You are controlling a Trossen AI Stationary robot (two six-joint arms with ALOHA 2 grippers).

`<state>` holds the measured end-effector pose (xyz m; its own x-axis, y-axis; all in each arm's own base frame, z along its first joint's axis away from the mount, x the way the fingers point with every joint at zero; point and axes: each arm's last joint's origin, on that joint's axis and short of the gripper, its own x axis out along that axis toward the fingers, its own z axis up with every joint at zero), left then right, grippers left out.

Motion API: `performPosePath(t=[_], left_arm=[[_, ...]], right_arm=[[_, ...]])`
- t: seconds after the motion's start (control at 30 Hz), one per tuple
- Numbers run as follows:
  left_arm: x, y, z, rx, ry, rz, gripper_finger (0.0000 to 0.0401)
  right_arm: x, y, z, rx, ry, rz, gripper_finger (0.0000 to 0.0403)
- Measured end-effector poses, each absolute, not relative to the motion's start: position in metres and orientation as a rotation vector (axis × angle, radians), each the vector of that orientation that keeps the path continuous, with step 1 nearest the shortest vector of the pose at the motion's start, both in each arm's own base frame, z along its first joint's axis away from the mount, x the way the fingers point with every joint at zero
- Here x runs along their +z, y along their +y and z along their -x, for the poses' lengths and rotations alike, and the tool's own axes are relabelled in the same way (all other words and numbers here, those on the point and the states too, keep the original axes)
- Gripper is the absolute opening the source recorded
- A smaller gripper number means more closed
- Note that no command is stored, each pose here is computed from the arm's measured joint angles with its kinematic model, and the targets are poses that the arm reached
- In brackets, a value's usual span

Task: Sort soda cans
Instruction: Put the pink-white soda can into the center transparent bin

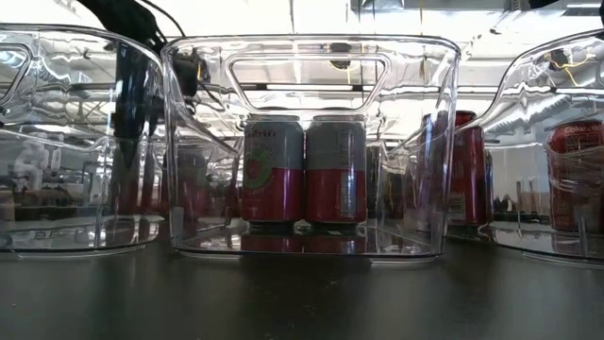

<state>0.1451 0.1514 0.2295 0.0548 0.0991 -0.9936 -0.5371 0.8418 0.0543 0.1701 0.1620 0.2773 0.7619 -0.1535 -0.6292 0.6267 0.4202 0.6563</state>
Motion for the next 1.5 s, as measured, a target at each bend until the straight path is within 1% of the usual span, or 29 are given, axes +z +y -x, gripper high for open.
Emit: performPosePath(t=[0.13, 0.23, 0.4, 0.53, 0.7, 0.83, 0.93, 1.1, 1.27, 1.5], left_arm=[[0.252, 0.149, -0.14, 0.589, 1.442, 0.357, 0.0324], [0.276, 0.146, -0.137, 0.635, 1.384, 0.367, 0.0325], [0.326, 0.135, -0.131, 0.689, 1.228, 0.408, 0.0326], [0.37, 0.122, -0.127, 0.735, 1.037, 0.43, 0.0326], [0.414, 0.097, -0.131, 0.634, 0.839, 0.44, 0.0326], [0.432, 0.076, -0.145, 0.513, 0.739, 0.462, 0.0327], [0.437, 0.06, -0.164, 0.407, 0.67, 0.47, 0.0327], [0.435, 0.028, -0.205, 0.221, 0.639, 0.46, 0.0327], [0.42, -0.009, -0.248, 0.078, 0.677, 0.425, 0.0327], [0.382, -0.051, -0.294, -0.002, 0.825, 0.397, 0.0327]], right_arm=[[0.277, 0.162, -0.17, -0.512, 0.531, -1.009, 0.0], [0.277, 0.162, -0.17, -0.505, 0.536, -0.987, 0.0], [0.277, 0.162, -0.17, -0.496, 0.542, -0.958, 0.0], [0.277, 0.162, -0.17, -0.487, 0.549, -0.933, 0.0], [0.277, 0.162, -0.17, -0.477, 0.558, -0.908, 0.0], [0.277, 0.162, -0.17, -0.47, 0.565, -0.89, 0.0], [0.277, 0.162, -0.17, -0.469, 0.566, -0.886, 0.0], [0.277, 0.163, -0.169, -0.466, 0.569, -0.887, 0.0], [0.277, 0.163, -0.169, -0.457, 0.595, -0.893, 0.0], [0.276, 0.164, -0.169, -0.449, 0.617, -0.899, 0.0]])
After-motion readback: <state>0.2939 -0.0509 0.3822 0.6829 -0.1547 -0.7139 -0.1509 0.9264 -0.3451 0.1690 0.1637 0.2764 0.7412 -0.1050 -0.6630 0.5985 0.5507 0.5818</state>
